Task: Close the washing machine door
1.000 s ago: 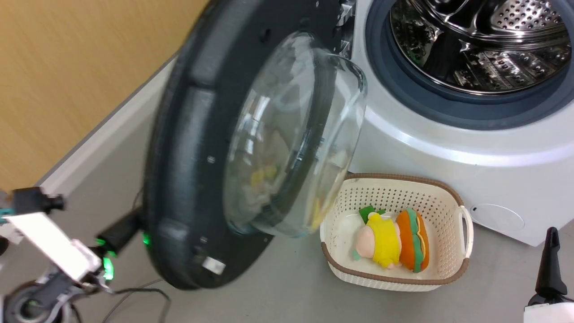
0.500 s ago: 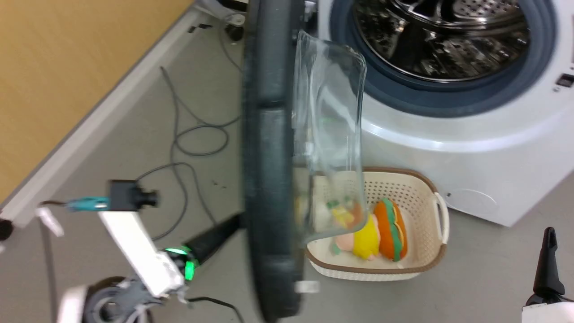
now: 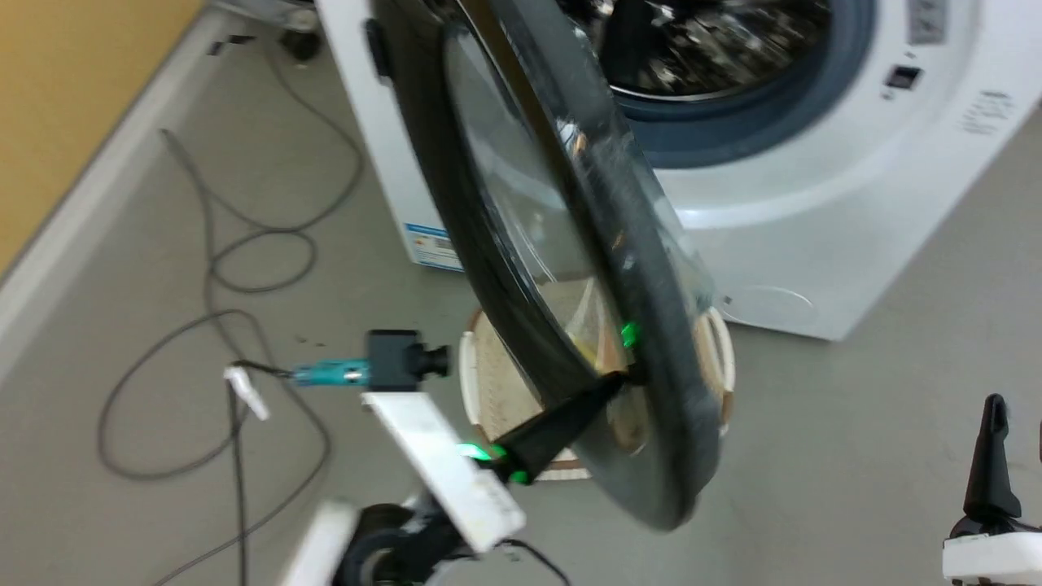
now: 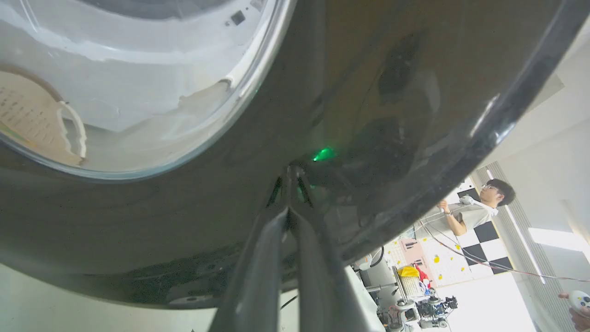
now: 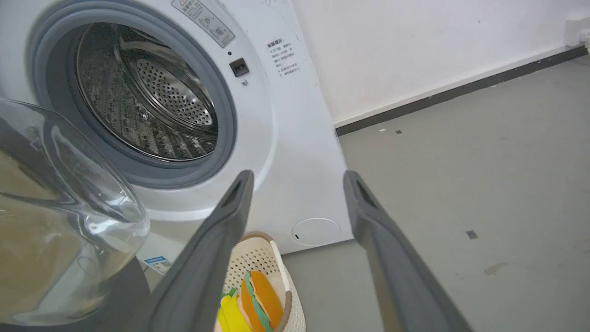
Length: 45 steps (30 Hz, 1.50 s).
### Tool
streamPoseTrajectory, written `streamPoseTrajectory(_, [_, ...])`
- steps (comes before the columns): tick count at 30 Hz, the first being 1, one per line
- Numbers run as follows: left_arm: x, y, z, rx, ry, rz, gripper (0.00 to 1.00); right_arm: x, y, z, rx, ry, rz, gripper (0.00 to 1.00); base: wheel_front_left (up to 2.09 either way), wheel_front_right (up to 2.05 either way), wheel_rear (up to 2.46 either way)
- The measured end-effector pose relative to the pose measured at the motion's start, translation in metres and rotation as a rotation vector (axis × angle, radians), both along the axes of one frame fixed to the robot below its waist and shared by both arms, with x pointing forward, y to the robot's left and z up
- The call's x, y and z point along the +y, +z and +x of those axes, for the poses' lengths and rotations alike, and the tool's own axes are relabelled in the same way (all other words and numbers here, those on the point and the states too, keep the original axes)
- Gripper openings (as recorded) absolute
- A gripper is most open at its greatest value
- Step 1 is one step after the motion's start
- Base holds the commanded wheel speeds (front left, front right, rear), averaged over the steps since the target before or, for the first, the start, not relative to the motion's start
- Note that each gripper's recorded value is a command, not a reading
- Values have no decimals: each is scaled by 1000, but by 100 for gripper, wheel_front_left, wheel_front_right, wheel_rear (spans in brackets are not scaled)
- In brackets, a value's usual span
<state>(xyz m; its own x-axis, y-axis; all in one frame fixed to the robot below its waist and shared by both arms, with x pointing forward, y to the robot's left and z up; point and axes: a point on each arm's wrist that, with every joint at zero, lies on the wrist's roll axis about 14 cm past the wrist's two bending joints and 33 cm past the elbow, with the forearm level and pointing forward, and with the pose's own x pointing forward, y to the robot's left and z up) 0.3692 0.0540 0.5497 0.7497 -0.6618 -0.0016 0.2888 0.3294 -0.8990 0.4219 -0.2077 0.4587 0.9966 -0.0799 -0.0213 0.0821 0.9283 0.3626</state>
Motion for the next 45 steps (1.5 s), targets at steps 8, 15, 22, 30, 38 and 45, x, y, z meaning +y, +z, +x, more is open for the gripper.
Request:
streamPoseTrajectory(8, [-55, -11, 27, -43, -28, -5, 0, -25, -2, -8, 7, -69, -9, 100, 0, 0, 0])
streamPoseTrajectory(15, [-94, -26, 42, -45, -63, -5, 0, -38, 1, -17, 6, -104, -22, 100, 0, 0, 0])
streamPoseTrajectory(22, [-106, -44, 47, -30, -72, 21, 0, -48, 3, -26, 5, -133, -27, 100, 0, 0, 0])
streamPoseTrajectory(30, [-77, -46, 51, -138, 25, 115, 0, -48, 15, -29, -28, -134, -22, 100, 0, 0, 0])
streamPoseTrajectory(38, [-10, -20, 87, -451, 211, 467, 0, -43, 35, -29, -83, -112, -58, 100, 0, 0, 0])
streamPoseTrajectory(45, [59, 22, 95, -636, 521, 738, 3, -40, 53, -26, -136, -100, -92, 100, 0, 0, 0])
